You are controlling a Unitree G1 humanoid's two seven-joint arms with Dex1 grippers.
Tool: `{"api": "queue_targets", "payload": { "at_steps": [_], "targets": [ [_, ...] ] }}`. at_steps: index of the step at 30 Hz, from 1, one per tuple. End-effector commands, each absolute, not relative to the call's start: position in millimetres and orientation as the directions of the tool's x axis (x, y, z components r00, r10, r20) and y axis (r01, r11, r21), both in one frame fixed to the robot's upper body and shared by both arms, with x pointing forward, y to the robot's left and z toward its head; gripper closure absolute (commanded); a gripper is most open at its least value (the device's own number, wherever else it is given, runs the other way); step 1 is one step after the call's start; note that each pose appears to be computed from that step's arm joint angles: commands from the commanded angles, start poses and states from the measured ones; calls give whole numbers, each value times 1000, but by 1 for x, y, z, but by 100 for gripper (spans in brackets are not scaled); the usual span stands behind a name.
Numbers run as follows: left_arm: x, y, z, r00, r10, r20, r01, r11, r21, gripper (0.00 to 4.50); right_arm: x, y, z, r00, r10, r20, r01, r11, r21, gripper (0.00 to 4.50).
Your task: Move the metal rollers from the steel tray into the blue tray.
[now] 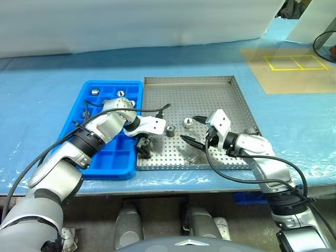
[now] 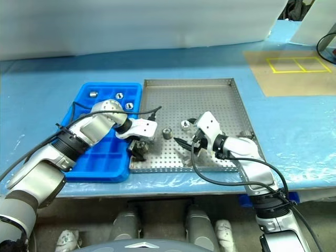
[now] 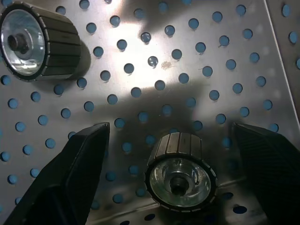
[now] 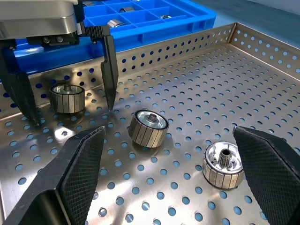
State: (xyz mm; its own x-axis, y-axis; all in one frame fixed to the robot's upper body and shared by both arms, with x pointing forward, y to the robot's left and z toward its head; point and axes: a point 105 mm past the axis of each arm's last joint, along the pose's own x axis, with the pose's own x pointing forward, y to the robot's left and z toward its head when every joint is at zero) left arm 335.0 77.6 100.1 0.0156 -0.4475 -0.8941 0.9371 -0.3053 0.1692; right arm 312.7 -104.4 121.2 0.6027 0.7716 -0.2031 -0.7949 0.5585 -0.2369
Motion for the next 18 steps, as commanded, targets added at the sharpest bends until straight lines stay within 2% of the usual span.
{"api": "queue_targets", "payload": {
  "at_steps": [1,7,12,15,18],
  "targets": [
    [340,88,102,8,-339,-941,923,-359,138,64,313,-100,133,604,782,-155,-787,554,-273,0],
    [339,75,105,-22,-316,-949,902,-416,118,277,313,-99,134,610,779,-145,-782,561,-273,0],
    [341,65,108,-3,-352,-936,897,-415,153,281,313,-100,133,616,775,-144,-777,567,-272,0],
    [340,50,117,4,-472,-882,923,-338,184,281,313,-99,131,617,773,-146,-776,569,-270,0],
    [344,42,126,67,-577,-814,943,-230,241,281,313,-99,131,618,773,-146,-777,570,-268,0]
  ]
}}
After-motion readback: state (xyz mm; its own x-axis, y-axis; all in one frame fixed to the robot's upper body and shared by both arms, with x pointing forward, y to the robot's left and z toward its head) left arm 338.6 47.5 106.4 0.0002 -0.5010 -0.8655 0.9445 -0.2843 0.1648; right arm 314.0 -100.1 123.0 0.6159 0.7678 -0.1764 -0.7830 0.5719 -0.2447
